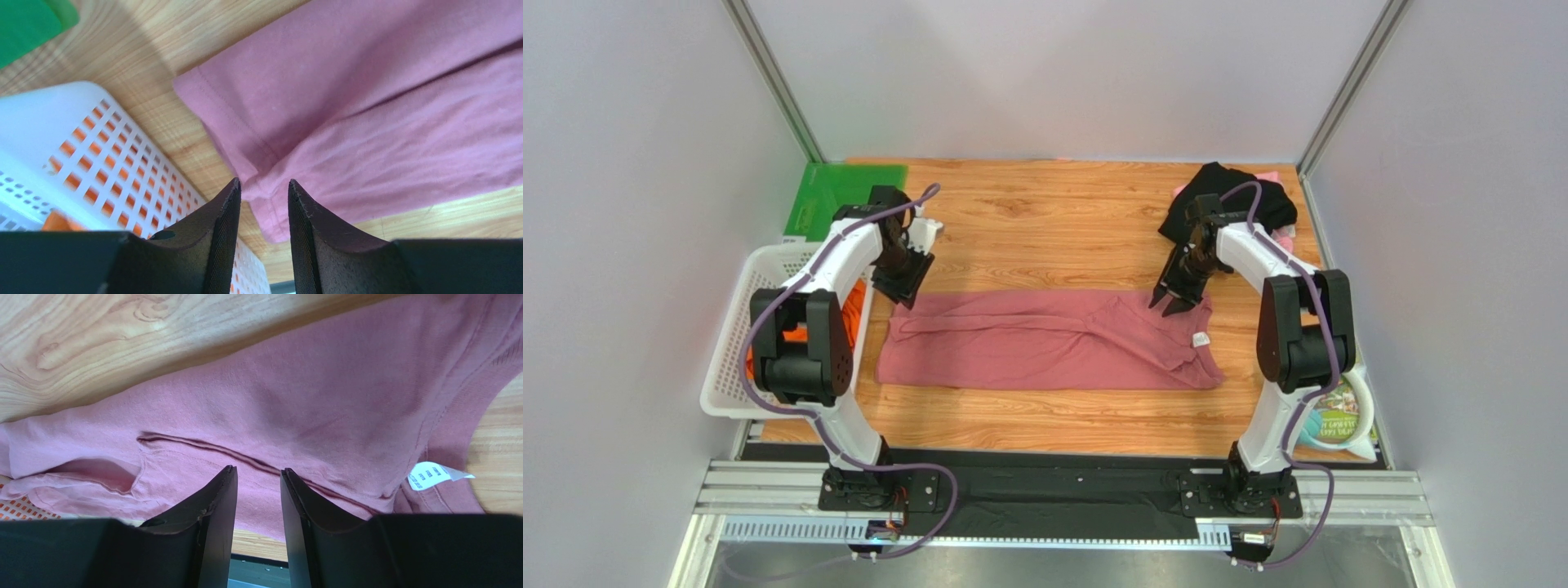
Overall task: Fold and stack the t-shirts
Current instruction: Fold the other side of the tshirt into a rectangle
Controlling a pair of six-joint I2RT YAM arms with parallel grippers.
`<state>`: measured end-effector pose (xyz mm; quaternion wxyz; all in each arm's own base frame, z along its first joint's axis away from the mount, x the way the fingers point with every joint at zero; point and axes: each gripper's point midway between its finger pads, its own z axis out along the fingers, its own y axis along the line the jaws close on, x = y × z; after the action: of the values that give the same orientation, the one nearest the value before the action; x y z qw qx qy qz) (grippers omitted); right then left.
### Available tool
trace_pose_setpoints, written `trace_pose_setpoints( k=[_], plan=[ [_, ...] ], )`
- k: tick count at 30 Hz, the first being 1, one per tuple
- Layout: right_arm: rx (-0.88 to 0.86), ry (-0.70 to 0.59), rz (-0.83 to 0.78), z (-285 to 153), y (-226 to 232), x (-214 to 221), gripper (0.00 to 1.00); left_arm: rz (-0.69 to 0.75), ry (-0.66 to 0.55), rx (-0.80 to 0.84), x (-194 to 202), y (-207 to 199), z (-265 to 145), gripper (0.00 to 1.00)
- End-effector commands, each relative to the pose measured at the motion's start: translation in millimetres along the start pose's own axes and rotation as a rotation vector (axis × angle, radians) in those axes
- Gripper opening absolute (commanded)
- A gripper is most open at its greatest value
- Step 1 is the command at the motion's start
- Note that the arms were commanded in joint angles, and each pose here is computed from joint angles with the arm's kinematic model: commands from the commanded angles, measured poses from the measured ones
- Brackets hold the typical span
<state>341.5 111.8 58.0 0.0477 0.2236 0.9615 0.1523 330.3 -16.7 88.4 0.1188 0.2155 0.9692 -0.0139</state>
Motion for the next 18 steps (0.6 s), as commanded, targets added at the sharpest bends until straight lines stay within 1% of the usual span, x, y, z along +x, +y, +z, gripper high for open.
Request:
trace_pose_setpoints(
  k=[1, 3, 6, 9, 13, 18],
  plan=[
    [-0.048, -0.099, -0.017, -7.4, 18.6, -30.3, 0.37, -0.011, 0.039, 0.000, -1.7, -3.1, 23.5, 0.41],
    [-0.062, -0.132, -0.029, -14.5, 28.9, -47.5, 0.38, -0.006, 0.070, 0.035, 0.3, -9.5, 32.3, 0.40],
    [-0.056, -0.118, -0.022, -3.8, 32.6, -64.7, 0.39, 0.015, 0.109, 0.075, 10.0, -21.8, 40.8, 0.39],
    [-0.050, -0.089, -0.010, 10.6, 31.9, -70.2, 0.40, 0.025, 0.144, 0.097, 28.5, -28.7, 46.0, 0.38],
    [-0.075, -0.031, 0.012, 27.6, 36.5, -64.5, 0.40, 0.033, 0.153, 0.119, 44.8, -37.0, 43.6, 0.38],
    [-0.105, -0.007, -0.041, 32.9, 55.1, -46.9, 0.39, 0.034, 0.161, 0.130, 55.1, -41.8, 43.7, 0.37]
  ],
)
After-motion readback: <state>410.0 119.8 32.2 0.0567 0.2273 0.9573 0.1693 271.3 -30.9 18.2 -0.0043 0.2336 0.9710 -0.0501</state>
